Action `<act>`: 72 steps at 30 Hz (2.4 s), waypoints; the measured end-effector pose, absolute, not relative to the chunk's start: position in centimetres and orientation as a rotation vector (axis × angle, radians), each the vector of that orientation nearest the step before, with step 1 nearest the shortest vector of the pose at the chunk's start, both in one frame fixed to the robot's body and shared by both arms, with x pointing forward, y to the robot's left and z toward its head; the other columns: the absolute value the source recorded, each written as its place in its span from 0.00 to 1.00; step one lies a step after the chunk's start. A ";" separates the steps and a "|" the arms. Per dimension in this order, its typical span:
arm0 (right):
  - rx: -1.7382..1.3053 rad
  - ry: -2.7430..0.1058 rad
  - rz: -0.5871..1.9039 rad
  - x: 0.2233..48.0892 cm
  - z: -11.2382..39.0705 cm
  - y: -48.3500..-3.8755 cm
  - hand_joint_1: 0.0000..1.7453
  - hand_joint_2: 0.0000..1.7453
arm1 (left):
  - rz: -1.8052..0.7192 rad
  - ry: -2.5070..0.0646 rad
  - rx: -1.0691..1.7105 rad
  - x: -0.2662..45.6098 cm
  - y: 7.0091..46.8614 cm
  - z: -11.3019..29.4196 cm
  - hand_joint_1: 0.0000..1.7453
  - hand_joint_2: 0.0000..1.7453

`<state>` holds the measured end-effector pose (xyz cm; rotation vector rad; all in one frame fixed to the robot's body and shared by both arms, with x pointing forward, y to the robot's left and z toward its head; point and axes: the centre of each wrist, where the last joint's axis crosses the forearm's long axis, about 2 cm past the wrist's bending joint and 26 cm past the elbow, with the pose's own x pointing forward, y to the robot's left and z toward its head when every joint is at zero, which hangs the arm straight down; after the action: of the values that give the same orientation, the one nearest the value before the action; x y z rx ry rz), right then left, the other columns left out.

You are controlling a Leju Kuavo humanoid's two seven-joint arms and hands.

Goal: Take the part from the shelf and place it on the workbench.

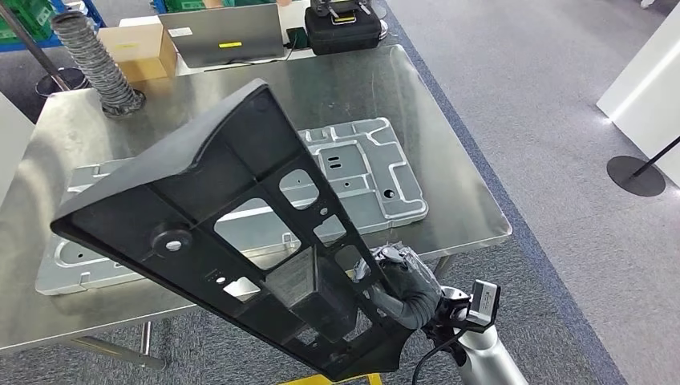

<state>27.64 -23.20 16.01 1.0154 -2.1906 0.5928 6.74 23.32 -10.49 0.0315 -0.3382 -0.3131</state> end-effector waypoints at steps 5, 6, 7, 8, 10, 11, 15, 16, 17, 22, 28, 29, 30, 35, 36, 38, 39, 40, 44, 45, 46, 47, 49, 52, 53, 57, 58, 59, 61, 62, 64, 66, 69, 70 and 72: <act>0.998 -2.191 0.600 27.6 15.9 -23.4 1.00 1.00 | -0.325 -0.338 0.026 6.6 23.3 -10.5 0.00 0.00; 0.991 -2.193 0.603 27.6 16.0 -23.4 1.00 1.00 | -0.325 -0.339 0.024 6.6 23.3 -10.5 0.00 0.00; 0.981 -2.198 0.609 27.7 16.1 -23.5 1.00 1.00 | -0.326 -0.340 0.021 6.6 23.2 -10.5 0.00 0.00; 0.968 -2.205 0.619 27.9 16.3 -23.7 1.00 1.00 | -0.327 -0.343 0.020 6.7 23.2 -10.5 0.00 0.00; 0.936 -2.224 0.648 28.5 17.1 -24.2 1.00 1.00 | -0.329 -0.345 0.016 6.8 23.2 -10.5 0.00 0.00; 0.919 -2.236 0.665 29.0 17.6 -24.5 1.00 1.00 | -0.329 -0.348 0.015 7.0 23.2 -10.4 0.00 0.00; 0.870 -2.259 0.702 30.1 18.8 -25.6 1.00 1.00 | -0.330 -0.357 0.014 7.5 23.1 -10.3 0.00 0.00; 0.862 -2.258 0.706 30.2 18.8 -25.8 1.00 1.00 | -0.330 -0.356 0.014 7.5 23.1 -10.3 0.00 0.00; 0.856 -2.259 0.710 30.3 18.9 -25.9 1.00 1.00 | -0.330 -0.356 0.014 7.5 23.1 -10.3 0.00 0.00; 0.830 -2.277 0.735 30.9 19.7 -26.4 1.00 1.00 | -0.330 -0.359 0.007 7.6 22.8 -10.3 0.00 0.00; 0.627 -2.303 0.880 36.0 25.7 -28.1 1.00 1.00 | -0.331 -0.374 -0.007 7.8 22.8 -10.3 0.00 0.00; 0.564 -2.302 0.914 37.2 27.2 -28.5 1.00 1.00 | -0.331 -0.378 -0.011 7.8 22.8 -10.3 0.00 0.00; 0.507 -2.300 0.946 38.3 28.7 -29.0 1.00 1.00 | -0.331 -0.381 -0.014 7.8 22.8 -10.3 0.00 0.00; 0.368 -2.305 1.015 41.5 33.6 -30.6 1.00 1.00 | -0.329 -0.390 -0.017 7.9 22.8 -10.2 0.00 0.00; 0.359 -2.306 1.022 41.7 34.1 -30.7 1.00 1.00 | -0.329 -0.391 -0.017 7.9 22.8 -10.2 0.00 0.00; 0.339 -2.303 1.036 42.0 34.5 -30.8 1.00 1.00 | -0.329 -0.392 -0.018 7.9 22.8 -10.2 0.00 0.00; 0.313 -2.298 1.049 42.2 34.7 -30.8 1.00 1.00 | -0.329 -0.392 -0.018 7.9 22.8 -10.2 0.00 0.00; 0.268 -2.294 1.070 42.5 35.2 -30.8 1.00 1.00 | -0.329 -0.394 -0.018 8.0 22.8 -10.2 0.00 0.00; -0.050 -2.272 1.199 44.2 38.7 -31.0 1.00 1.00 | -0.329 -0.407 -0.021 8.2 22.8 -10.2 0.00 0.00; -0.093 -2.270 1.214 44.4 39.2 -31.0 1.00 1.00 | -0.328 -0.409 -0.022 8.2 22.8 -10.2 0.00 0.00; -0.110 -2.270 1.219 44.5 39.4 -31.0 1.00 1.00 | -0.328 -0.409 -0.023 8.2 22.8 -10.2 0.00 0.00; -0.114 -2.269 1.221 44.5 39.4 -31.0 1.00 1.00 | -0.327 -0.410 -0.023 8.2 22.8 -10.2 0.00 0.00; -0.165 -2.260 1.243 44.8 39.6 -30.9 1.00 1.00 | -0.326 -0.411 -0.024 8.2 22.8 -10.2 0.00 0.00; -0.467 -2.187 1.384 45.8 41.7 -30.0 1.00 1.00 | -0.320 -0.418 -0.025 8.2 22.8 -10.2 0.00 0.00; -0.609 -2.154 1.437 46.2 42.6 -29.5 1.00 1.00 | -0.319 -0.421 -0.024 8.1 22.8 -10.2 0.00 0.00; -1.137 -1.993 1.615 46.6 43.1 -27.7 1.00 1.00 | -0.322 -0.427 -0.024 7.9 22.8 -10.2 0.00 0.00; -1.229 -1.949 1.661 46.7 42.3 -27.3 1.00 1.00 | -0.324 -0.428 -0.024 8.0 22.8 -10.2 0.00 0.00; -1.304 -1.909 1.701 46.7 41.4 -26.8 1.00 1.00 | -0.326 -0.430 -0.024 8.0 22.8 -10.2 0.00 0.00; -1.399 -1.848 1.770 46.6 39.2 -25.7 1.00 1.00 | -0.326 -0.431 -0.025 8.0 22.8 -10.2 0.00 0.00; -1.416 -1.826 1.797 46.6 38.0 -25.2 1.00 1.00 | -0.325 -0.431 -0.024 7.9 22.8 -10.2 0.00 0.00; -1.404 -1.794 1.846 46.5 35.5 -24.3 1.00 1.00 | -0.321 -0.431 -0.022 7.9 22.8 -10.2 0.00 0.00; -1.367 -1.788 1.869 46.3 33.5 -23.6 1.00 1.00 | -0.317 -0.433 -0.019 7.9 22.9 -10.3 0.00 0.00; -1.319 -1.803 1.873 46.1 32.0 -23.0 1.00 1.00 | -0.313 -0.435 -0.015 7.8 22.9 -10.3 0.00 0.00; -1.302 -1.804 1.876 46.1 31.6 -22.8 1.00 1.00 | -0.312 -0.434 -0.013 7.7 23.0 -10.3 0.00 0.00; -1.270 -1.803 1.881 46.0 31.0 -22.6 1.00 1.00 | -0.309 -0.432 -0.011 7.5 23.0 -10.3 0.00 0.00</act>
<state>46.00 -22.58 30.96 -1.2698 -1.8030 1.8807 7.54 22.99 -10.32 -0.0109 -0.4323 -0.3094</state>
